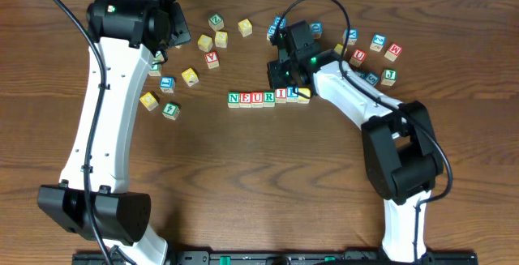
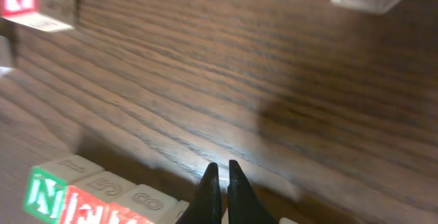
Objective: Spell out NEURIPS
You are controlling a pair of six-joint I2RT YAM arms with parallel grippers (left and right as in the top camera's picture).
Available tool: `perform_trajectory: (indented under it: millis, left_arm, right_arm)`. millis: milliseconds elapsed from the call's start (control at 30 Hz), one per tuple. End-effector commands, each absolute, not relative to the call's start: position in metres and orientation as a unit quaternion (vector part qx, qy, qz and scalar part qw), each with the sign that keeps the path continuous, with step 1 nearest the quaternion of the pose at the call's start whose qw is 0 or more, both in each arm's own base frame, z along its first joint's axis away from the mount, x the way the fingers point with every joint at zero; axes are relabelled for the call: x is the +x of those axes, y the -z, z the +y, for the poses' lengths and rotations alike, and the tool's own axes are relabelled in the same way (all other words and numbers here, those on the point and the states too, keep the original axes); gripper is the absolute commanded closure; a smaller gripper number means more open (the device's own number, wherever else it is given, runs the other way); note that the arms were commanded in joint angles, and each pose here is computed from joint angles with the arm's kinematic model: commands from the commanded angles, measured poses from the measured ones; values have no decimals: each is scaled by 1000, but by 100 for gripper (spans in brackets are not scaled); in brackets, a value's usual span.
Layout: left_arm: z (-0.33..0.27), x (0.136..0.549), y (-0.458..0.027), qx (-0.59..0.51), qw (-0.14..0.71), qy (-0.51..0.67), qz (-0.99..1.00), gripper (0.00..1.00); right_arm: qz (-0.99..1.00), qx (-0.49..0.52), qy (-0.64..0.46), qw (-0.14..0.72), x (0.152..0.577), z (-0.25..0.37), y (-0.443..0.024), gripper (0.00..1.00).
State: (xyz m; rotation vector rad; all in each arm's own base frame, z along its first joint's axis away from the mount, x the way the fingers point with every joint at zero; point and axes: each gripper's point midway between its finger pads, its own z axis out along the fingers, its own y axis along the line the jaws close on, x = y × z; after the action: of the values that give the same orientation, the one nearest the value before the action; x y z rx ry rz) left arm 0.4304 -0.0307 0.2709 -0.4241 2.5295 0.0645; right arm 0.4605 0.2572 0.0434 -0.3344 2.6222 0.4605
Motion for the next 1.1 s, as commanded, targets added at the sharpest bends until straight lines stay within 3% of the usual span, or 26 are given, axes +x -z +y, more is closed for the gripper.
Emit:
perform_trajectory:
  millis: [0,333,1067]
  left_arm:
    - [-26,433,-267,-160,283,-33,945,43]
    - [-26,433,-268,-160,284,-32,945,43]
    - [-26,434,-268,-160,285,-32,944,43]
  right_arm:
    - [955,-116,-164,217,457,260,-37,99]
    - [967,-115,-143,177,441,254,-16,99]
    - [970,-92,-146,171,439,253,-19,99]
